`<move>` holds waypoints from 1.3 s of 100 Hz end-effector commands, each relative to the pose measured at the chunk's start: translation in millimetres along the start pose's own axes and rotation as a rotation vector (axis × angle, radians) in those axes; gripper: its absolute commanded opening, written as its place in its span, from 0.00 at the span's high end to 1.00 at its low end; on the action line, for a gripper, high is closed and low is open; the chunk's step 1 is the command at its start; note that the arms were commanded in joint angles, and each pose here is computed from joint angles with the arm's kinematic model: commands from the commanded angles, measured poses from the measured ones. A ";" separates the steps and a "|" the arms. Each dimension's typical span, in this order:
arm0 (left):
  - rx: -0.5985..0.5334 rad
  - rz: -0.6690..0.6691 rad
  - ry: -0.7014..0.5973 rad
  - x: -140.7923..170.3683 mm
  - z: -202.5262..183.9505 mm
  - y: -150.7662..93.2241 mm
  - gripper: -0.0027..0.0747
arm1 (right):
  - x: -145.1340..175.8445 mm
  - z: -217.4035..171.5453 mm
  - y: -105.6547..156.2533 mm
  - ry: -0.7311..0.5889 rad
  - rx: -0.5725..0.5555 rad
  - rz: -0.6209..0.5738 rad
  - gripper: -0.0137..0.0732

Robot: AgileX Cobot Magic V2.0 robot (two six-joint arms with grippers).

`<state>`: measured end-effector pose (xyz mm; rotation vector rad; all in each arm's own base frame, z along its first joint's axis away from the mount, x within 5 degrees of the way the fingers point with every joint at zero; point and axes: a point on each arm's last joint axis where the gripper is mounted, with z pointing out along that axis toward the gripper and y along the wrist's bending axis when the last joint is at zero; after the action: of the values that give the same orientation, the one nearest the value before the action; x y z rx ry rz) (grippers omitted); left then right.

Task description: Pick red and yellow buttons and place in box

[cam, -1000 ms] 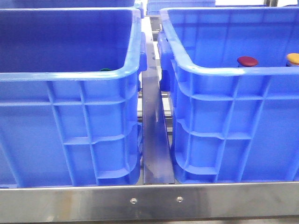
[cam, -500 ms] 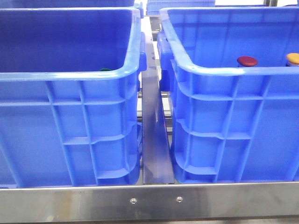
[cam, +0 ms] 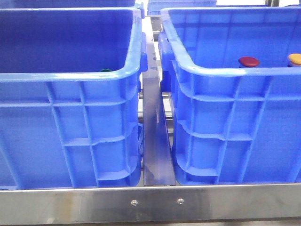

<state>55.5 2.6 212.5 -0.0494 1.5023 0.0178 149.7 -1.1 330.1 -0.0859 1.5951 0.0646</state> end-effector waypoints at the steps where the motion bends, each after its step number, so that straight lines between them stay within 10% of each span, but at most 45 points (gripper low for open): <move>1: 0.008 -0.009 -0.054 9.9 -1.0 -0.5 0.99 | -13.4 -1.7 1.7 -0.073 -0.023 0.108 0.95; 86: 0.008 -0.009 -0.054 9.9 -1.0 -0.5 0.99 | -14.4 -1.7 5.7 -0.081 -0.067 0.097 0.95; 130: 0.008 -0.009 -0.054 9.9 -1.0 -0.5 0.99 | -3.4 -8.5 -0.6 0.124 0.035 0.115 0.95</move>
<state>55.5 2.6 212.5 -0.0501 1.5023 0.0170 145.1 2.1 321.1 -0.0422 1.7448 0.1523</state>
